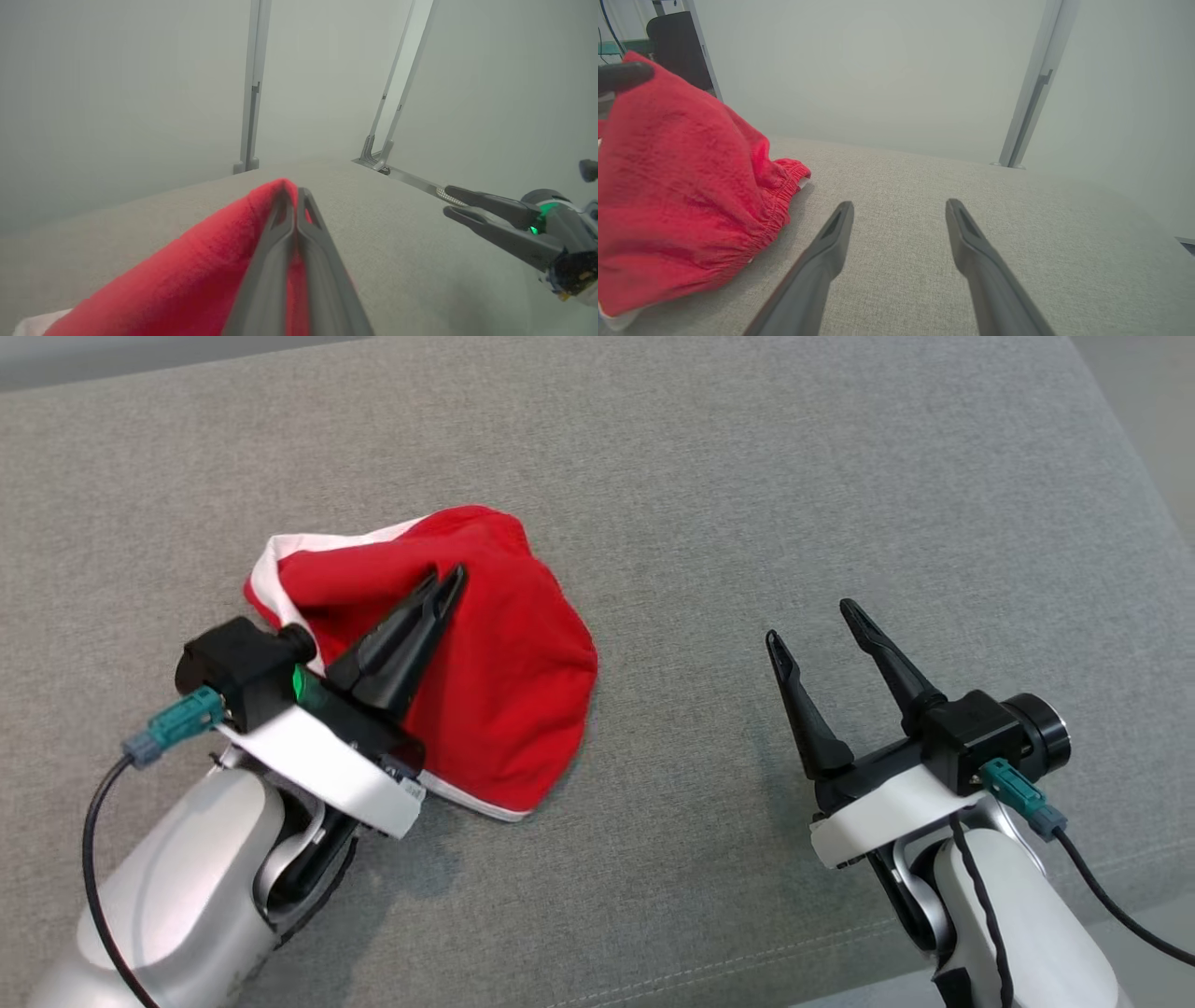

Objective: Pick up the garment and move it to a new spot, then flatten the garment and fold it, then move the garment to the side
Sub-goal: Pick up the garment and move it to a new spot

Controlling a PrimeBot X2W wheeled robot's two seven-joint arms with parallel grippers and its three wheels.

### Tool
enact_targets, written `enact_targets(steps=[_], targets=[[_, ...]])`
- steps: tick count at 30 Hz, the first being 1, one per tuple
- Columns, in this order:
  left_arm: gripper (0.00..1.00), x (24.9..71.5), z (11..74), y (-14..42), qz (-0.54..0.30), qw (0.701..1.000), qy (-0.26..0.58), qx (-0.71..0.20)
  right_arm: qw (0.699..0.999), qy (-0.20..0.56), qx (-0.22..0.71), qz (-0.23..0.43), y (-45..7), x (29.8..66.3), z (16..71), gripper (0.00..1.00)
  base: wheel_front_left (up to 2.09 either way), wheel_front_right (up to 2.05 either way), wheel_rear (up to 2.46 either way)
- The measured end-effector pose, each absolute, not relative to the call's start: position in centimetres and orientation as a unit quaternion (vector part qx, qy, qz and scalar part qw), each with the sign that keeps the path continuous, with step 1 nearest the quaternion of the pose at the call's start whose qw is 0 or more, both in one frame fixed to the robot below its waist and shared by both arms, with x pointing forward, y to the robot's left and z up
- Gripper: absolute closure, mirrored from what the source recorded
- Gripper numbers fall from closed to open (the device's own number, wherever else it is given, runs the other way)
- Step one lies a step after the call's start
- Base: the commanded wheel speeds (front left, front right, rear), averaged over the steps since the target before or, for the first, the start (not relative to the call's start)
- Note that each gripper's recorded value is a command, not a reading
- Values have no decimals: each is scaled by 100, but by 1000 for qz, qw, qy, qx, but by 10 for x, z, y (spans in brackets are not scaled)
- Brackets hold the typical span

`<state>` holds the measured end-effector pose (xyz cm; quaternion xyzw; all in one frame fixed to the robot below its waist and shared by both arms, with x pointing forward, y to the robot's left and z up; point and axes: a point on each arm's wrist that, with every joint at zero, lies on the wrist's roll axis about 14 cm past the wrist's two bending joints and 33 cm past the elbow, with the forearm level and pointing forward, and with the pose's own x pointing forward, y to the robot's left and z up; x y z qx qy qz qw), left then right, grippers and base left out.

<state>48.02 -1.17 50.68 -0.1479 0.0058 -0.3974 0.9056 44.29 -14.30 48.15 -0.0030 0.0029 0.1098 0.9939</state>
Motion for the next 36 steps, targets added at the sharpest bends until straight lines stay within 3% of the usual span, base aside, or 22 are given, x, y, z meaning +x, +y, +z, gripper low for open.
enact_targets(steps=[5, 6, 7, 22, 36], targets=[[100, 468, 466, -2, -382, 914, 60, -123, 995, -6, -2, 101, -149, 439, 489, 0, 0, 0, 0], [66, 467, 465, 0, -377, 916, 62, -123, 995, -8, -2, 101, -149, 439, 491, 0, 0, 0, 0], [0, 467, 466, 3, -371, 918, 61, -123, 995, -9, -1, 101, -148, 438, 491, 0, 0, 0, 0], [0, 461, 480, 121, -187, 975, 30, -114, 990, -22, 10, 138, -118, 440, 504, 0, 0, 0, 0], [0, 418, 485, 200, -52, 993, 9, -107, 987, -50, 15, 154, -103, 435, 530, 0, 0, 0, 0]])
